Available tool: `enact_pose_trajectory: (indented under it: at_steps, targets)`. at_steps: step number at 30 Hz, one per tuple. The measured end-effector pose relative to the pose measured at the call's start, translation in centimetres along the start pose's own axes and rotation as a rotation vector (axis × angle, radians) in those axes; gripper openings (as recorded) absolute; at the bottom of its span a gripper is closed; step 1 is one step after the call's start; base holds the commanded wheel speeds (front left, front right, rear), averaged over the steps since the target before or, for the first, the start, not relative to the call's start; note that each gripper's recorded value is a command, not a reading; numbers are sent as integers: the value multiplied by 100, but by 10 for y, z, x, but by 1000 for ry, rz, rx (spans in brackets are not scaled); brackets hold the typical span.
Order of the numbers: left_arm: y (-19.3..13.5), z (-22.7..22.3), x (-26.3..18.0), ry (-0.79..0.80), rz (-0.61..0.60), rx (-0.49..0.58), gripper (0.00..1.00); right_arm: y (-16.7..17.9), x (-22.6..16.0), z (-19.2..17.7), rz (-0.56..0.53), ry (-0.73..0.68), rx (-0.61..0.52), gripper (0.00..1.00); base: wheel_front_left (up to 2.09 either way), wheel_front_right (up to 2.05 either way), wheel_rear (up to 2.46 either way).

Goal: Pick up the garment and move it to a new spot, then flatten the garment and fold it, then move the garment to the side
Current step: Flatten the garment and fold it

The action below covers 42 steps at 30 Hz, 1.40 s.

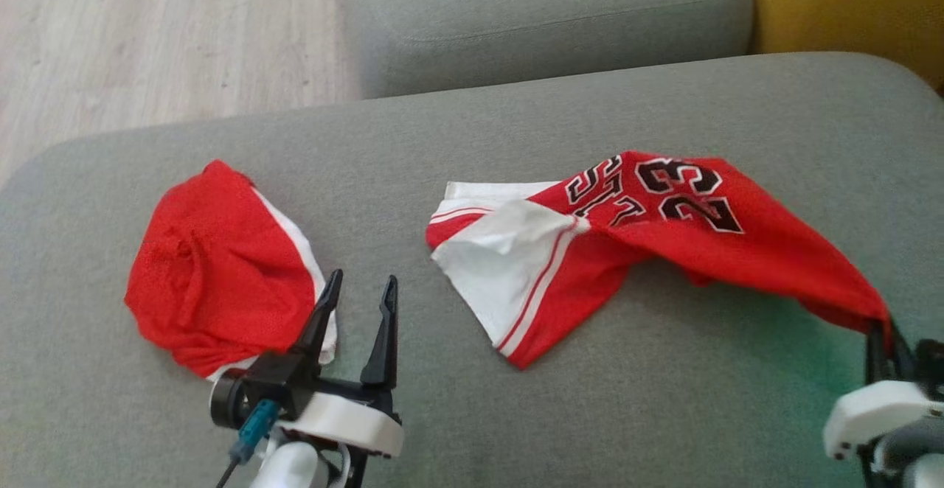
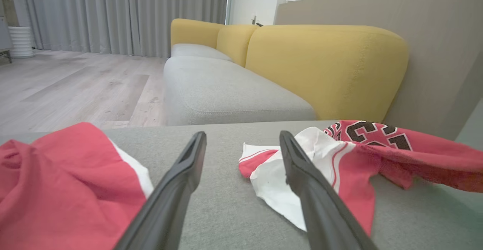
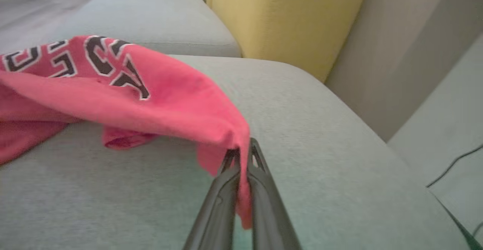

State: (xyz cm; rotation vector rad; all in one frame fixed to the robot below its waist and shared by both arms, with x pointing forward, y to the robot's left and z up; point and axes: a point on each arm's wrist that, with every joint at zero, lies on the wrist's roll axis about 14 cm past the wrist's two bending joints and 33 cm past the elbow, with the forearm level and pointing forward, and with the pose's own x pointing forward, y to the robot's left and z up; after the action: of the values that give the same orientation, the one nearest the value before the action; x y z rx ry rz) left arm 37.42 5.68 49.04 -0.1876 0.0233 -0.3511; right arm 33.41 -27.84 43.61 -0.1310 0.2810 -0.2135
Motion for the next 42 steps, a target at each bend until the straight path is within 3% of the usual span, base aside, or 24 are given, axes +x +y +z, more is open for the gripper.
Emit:
enact_pose_trajectory:
  at_steps: [1,9,16,26,30,35,42]
  targets:
    - [-3,1,1,-3,-6,-2,100,-6,-3,1,-16,1,-2,100,0,0,0]
    - [-3,1,-1,-3,-12,-1,100,-11,-4,42,-29,-164,30,100,0,0,0]
    - [7,4,-7,-13,17,7,100,82,-10,85,250,-340,142,100,0,0,0]
    - [27,1,-19,-5,87,9,100,157,-18,71,473,-291,140,100,0,0,0]
    - [36,-4,-22,10,111,8,100,178,-8,72,528,-277,91,100,0,0,0]
    - [45,-7,-25,19,138,5,100,217,13,70,626,-211,-66,100,0,0,0]
    - [54,-8,-32,25,172,7,100,225,42,44,686,-66,-268,100,0,0,0]
